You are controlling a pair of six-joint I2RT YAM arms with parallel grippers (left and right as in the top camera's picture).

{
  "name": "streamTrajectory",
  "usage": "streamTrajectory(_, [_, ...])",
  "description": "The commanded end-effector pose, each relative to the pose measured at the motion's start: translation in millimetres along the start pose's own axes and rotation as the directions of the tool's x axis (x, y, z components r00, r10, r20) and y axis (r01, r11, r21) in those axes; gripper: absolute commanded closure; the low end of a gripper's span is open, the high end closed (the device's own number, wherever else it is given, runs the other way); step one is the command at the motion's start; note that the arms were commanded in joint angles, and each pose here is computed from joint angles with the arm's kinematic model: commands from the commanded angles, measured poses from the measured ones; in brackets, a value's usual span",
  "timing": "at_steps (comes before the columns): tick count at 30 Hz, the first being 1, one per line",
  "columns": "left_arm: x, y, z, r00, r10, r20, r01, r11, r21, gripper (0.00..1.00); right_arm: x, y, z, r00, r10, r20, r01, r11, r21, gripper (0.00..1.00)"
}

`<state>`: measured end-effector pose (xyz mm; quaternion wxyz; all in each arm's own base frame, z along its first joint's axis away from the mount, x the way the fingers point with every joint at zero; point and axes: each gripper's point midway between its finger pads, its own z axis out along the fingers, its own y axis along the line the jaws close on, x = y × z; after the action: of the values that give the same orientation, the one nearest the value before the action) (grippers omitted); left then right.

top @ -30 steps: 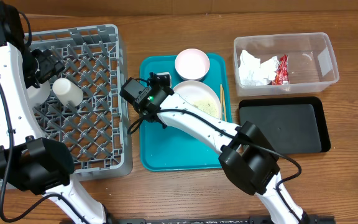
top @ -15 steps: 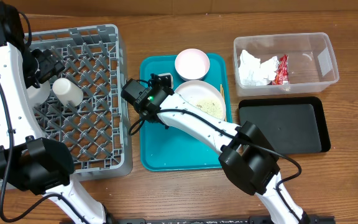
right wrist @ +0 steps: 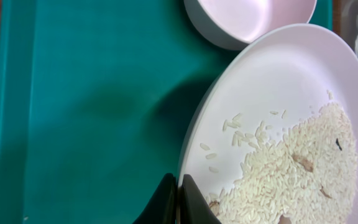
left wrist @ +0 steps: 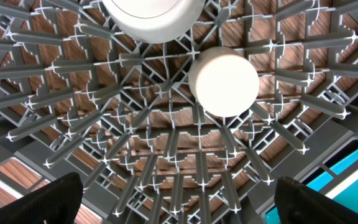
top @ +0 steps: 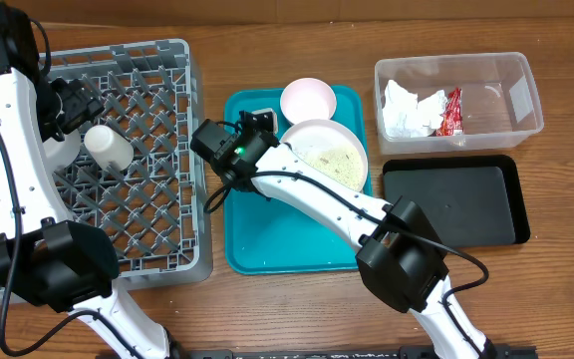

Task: Sort waste into correct bins and load items into the dishwasher
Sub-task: 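Lift the plate and carry it right over the black tray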

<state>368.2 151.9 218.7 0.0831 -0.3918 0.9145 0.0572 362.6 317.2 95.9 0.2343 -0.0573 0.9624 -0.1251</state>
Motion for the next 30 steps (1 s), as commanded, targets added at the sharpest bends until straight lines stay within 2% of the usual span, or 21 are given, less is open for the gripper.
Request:
streamTrajectory(1, [1,3,-9,1.000,-0.009,0.026,0.009,1.000,-0.004,0.00,-16,-5,-10,0.999,-0.004,0.054,0.002,1.000,0.025,0.96])
streamTrajectory(10, [1,3,-9,1.000,-0.009,0.026,0.009,1.000,-0.004,0.00,-26,-36,-25,0.995,0.009,0.104,-0.026,0.987,0.157,0.96])
streamTrajectory(15, [1,3,-9,1.000,-0.009,0.026,0.009,1.000,-0.004,0.00,-34,-42,-35,0.991,0.048,0.128,-0.068,0.985,0.160,0.96])
streamTrajectory(21, [1,3,-9,1.000,-0.009,0.026,0.009,1.000,-0.004,0.00,-39,-65,-36,0.970,0.194,0.144,-0.220,0.956,0.195,0.96])
streamTrajectory(27, [1,3,-9,1.000,-0.009,0.026,0.009,1.000,-0.004,0.00,-38,-110,-23,0.910,0.393,0.133,-0.415,0.868,0.271,0.96])
streamTrajectory(30, [1,3,-9,1.000,-0.009,0.026,0.009,1.000,-0.004,0.00,-39,-127,-21,0.891,0.434,0.131,-0.453,0.840,0.297,0.96])
